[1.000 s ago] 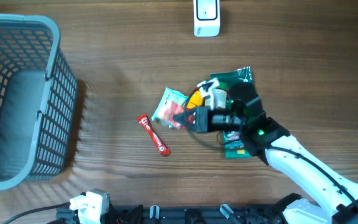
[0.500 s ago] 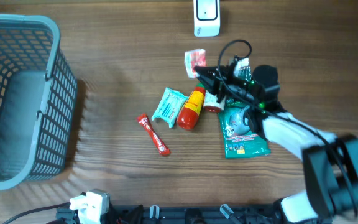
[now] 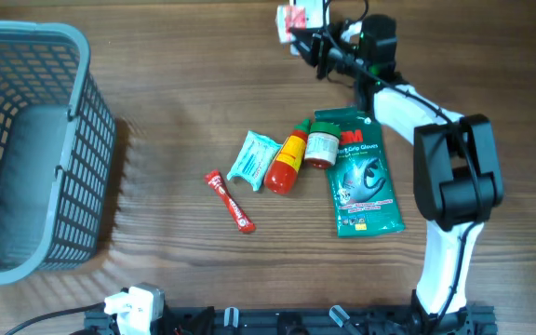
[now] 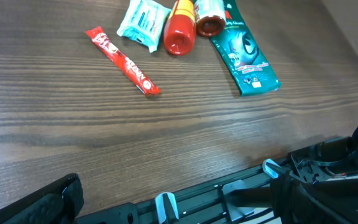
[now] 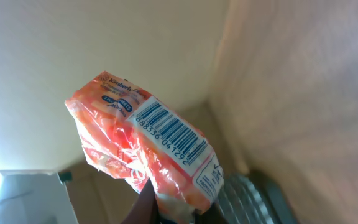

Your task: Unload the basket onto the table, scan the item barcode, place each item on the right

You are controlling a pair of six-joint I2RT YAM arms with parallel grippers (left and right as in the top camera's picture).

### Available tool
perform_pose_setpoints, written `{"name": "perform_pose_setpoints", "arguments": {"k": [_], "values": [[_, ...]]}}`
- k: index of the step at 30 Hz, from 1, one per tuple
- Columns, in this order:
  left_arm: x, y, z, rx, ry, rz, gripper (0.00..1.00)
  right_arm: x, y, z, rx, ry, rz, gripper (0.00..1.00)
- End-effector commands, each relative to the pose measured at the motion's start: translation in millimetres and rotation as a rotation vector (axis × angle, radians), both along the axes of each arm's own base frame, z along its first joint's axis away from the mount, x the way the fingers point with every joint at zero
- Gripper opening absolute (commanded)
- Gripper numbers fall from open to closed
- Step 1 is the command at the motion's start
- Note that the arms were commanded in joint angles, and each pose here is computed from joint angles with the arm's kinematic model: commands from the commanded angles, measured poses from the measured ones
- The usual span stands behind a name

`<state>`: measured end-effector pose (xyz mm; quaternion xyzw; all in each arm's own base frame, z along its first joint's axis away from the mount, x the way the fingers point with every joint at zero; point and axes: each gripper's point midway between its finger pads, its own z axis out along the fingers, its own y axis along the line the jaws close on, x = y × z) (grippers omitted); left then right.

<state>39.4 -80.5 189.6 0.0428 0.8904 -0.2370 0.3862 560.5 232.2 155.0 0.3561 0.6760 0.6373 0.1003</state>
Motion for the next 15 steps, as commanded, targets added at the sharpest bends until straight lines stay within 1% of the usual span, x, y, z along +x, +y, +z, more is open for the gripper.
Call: {"name": "perform_pose_setpoints", "arguments": {"k": [1, 4, 9, 12, 15], "values": [[0, 0, 0, -0.002, -0.003, 0.000, 1.00, 32, -12, -16, -0.034, -0.014, -0.094, 0.05], [0, 0, 0, -0.002, -0.003, 0.000, 1.00, 45, -12, -30, -0.041, -0.011, -0.112, 0.05], [0, 0, 0, -0.002, -0.003, 0.000, 1.00, 60, -5, -39, -0.032, -0.028, -0.087, 0.05], [0, 0, 0, -0.002, -0.003, 0.000, 1.00, 60, -6, -44, -0.036, -0.006, -0.089, 0.04], [0, 0, 0, -0.002, -0.003, 0.000, 1.00, 55, 0, -43, 0.002, 0.036, -0.060, 0.05]]}}
